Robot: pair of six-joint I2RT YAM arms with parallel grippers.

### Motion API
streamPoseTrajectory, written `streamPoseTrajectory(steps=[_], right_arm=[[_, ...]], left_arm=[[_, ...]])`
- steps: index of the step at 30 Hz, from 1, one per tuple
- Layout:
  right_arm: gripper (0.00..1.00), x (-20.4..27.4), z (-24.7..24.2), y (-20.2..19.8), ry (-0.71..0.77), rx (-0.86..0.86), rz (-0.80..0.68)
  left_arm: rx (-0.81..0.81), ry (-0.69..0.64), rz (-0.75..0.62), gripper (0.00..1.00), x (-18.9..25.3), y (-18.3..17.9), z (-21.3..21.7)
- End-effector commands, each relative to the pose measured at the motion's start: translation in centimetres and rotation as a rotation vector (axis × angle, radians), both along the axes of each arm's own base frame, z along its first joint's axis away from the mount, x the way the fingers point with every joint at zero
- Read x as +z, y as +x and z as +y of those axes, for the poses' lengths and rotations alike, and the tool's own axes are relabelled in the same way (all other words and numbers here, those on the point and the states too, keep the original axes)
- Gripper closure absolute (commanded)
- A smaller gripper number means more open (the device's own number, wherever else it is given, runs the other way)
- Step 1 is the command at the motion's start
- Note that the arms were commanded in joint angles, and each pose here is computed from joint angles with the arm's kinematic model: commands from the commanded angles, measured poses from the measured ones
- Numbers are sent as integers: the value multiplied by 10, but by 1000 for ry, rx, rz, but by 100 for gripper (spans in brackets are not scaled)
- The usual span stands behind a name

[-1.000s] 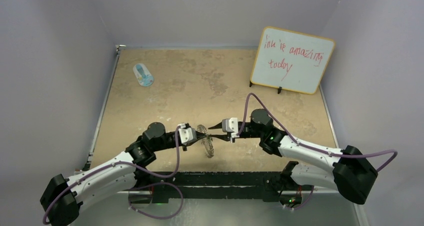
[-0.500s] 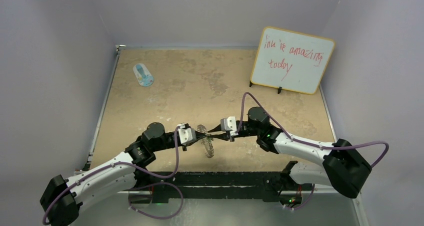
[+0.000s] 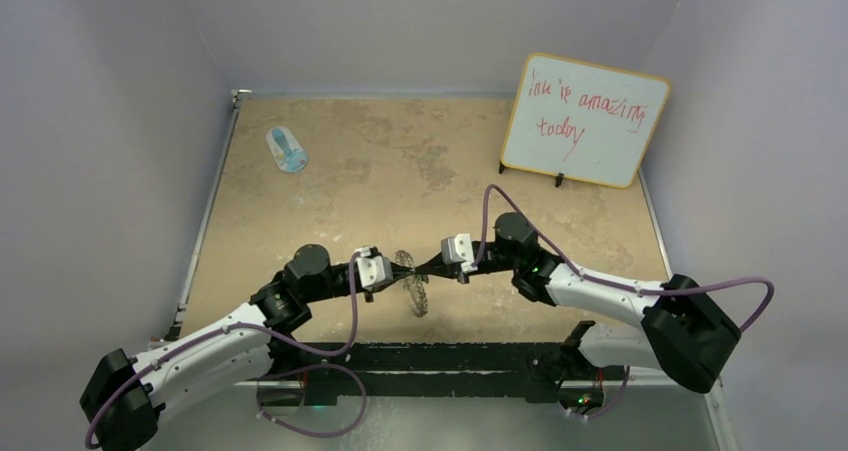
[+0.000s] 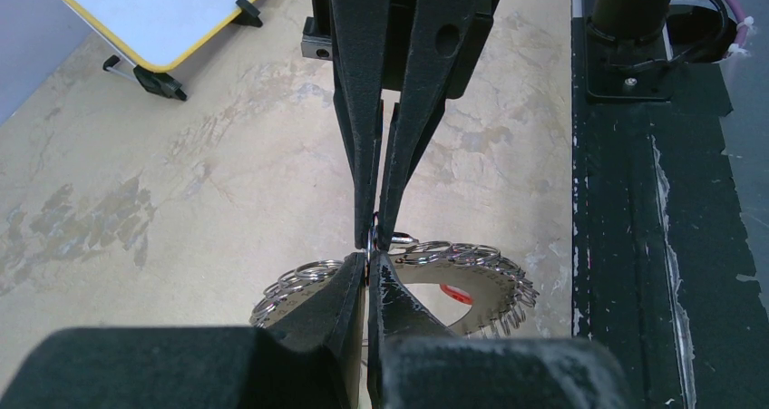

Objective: Put the keys on the keyring

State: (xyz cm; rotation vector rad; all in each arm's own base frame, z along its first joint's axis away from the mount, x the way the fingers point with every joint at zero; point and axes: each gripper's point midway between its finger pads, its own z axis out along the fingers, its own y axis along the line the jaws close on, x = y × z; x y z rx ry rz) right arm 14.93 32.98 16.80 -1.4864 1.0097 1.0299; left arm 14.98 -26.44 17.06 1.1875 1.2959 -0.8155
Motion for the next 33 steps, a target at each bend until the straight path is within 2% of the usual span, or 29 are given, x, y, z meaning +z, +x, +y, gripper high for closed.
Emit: streamPoseTrajectory(steps=[1,5,11,16,28,33], right_arm=[[100,12,2,1,21,18,-27],[100,10,-1,8,-37,-30,-8],[100,-1,-9,36,-241,-213,125],[100,-7,-14,42,-400,-300,195],[100,1,-2,27,-603,-245,268],[100,1,0,31,-664,-261,233]], left_arm=[[-25,-58,-76,100,24,-1,-4],[-14,-60,-81,100,25,1,-4],[60,-54,-106,82,29,14,2],[116,-33,-122,75,26,25,6],[173,55,-206,69,16,36,18],[153,112,-215,68,14,38,16]])
